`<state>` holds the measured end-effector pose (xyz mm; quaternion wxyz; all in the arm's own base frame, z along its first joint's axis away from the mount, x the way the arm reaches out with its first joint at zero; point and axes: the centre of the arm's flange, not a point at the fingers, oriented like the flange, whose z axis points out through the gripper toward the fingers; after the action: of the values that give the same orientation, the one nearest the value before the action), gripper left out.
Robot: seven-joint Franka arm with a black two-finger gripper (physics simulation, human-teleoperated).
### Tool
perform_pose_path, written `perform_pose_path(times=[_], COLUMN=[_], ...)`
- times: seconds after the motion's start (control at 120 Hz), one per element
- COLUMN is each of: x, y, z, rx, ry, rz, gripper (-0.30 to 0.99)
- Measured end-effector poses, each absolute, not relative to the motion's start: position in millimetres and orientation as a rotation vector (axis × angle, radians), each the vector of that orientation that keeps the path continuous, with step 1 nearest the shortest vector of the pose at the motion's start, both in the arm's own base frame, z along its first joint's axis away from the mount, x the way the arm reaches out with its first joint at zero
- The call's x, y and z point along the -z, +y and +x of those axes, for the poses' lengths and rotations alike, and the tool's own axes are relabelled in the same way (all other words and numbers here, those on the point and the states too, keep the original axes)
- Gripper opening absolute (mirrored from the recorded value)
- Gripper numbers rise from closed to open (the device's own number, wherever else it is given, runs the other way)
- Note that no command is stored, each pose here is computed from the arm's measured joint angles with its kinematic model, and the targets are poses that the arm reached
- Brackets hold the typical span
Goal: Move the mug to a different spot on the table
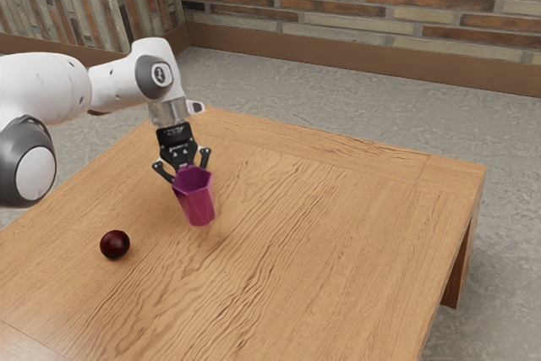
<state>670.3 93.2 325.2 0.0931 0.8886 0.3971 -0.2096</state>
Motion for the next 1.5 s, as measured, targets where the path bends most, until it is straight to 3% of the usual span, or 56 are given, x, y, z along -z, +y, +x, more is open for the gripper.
perform_pose_path(times=[0.792,0.967,1.083,1.25,1.5], x=[-269.0,-273.1,-279.1,-349.2,-568.6], y=[88.7,82.5,82.5,91.6,56.2], z=[682.1,684.6,685.7,683.2,631.0], rx=[0.672,0.655,0.638,0.498,-0.003], ry=[1.083,1.077,1.077,1.083,0.864], rz=[2.681,2.671,2.667,2.689,2.971], gripper=[-0.09,0.28,0.45,0.57,0.64])
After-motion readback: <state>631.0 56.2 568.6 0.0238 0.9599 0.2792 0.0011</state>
